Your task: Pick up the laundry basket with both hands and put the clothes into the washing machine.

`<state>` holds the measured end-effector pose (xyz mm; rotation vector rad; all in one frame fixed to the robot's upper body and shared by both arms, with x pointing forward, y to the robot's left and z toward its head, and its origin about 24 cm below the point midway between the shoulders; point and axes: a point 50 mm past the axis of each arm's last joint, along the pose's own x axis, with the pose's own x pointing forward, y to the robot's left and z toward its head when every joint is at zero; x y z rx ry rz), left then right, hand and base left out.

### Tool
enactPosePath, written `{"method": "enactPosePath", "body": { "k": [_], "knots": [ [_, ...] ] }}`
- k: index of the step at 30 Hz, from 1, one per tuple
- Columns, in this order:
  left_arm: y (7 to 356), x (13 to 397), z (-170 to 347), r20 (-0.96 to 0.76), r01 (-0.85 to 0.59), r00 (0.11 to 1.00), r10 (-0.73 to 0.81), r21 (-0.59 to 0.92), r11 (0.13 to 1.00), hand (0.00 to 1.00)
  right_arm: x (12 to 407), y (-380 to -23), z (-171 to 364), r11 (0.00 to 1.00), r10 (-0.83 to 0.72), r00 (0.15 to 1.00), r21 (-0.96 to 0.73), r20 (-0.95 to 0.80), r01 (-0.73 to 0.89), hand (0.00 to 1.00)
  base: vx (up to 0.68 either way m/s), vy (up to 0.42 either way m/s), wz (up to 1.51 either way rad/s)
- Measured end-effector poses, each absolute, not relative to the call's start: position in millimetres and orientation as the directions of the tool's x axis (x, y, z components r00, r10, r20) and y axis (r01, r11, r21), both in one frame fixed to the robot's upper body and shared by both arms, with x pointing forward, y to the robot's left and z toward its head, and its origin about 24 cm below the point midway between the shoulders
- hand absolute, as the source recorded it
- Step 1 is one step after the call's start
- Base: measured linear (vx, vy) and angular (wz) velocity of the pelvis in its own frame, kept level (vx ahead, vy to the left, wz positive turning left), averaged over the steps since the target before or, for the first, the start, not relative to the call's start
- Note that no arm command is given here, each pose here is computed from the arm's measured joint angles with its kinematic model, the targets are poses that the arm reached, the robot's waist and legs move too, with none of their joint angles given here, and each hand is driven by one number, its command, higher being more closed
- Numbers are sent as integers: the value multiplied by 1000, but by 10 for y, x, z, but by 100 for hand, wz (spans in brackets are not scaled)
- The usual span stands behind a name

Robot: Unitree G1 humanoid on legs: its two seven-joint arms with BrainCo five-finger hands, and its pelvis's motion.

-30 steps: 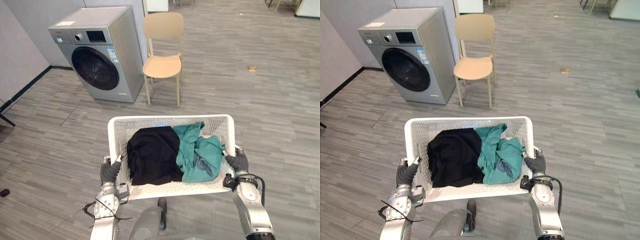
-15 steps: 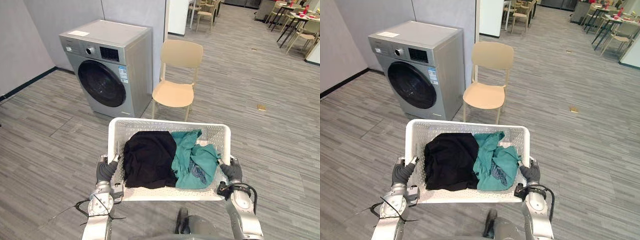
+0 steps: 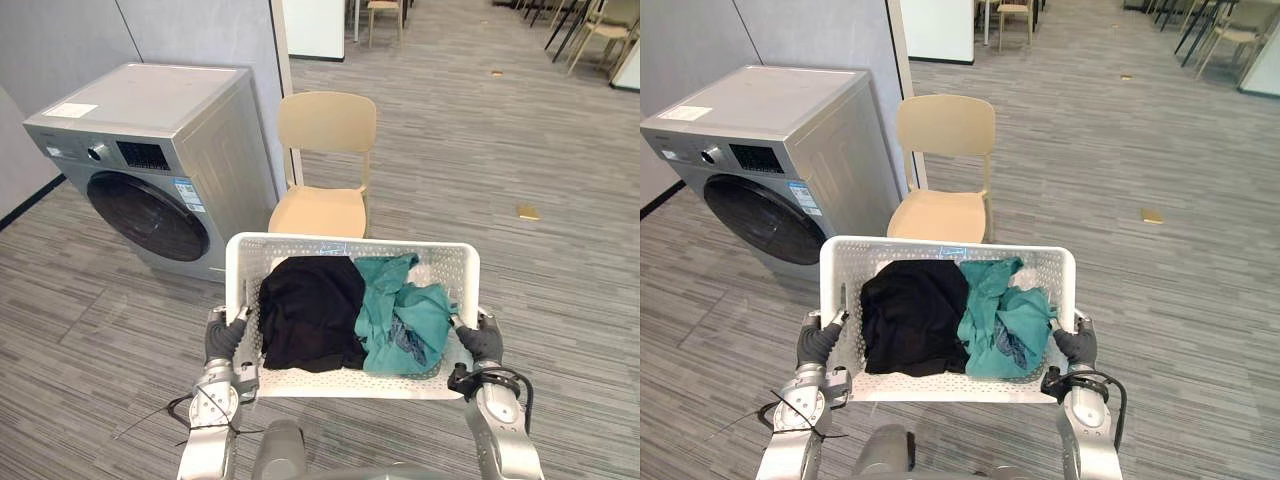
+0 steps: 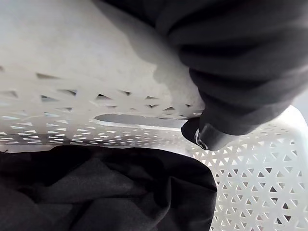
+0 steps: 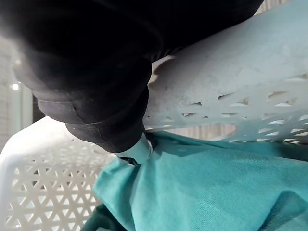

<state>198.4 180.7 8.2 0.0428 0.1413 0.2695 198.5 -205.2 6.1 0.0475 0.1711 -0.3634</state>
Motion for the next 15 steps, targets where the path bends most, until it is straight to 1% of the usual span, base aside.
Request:
{"method": "enactPosePath", "body": {
  "k": [2,4,10,12,15],
  "knots": [
    [1781,1981,77,-137,-264,954,268,46,964,100,2008,-2089,89,934,-353,922,4,-161,358,100,346,173,-22],
    [1813,1969,74,-139,-278,949,282,48,959,100,2061,-2046,76,939,-340,926,5,-164,345,100,390,220,-62],
    [1903,1955,72,-145,-284,945,294,83,955,100,2080,-1949,-17,942,-323,924,24,-204,334,100,533,230,-43],
    [1937,1947,58,-156,-278,944,292,106,955,100,2040,-1926,-90,940,-326,915,28,-236,341,100,477,210,-14],
    [2001,1933,78,-149,-296,938,312,120,948,100,2054,-1846,-86,947,-297,926,49,-231,316,100,343,121,-14]
  ]
}}
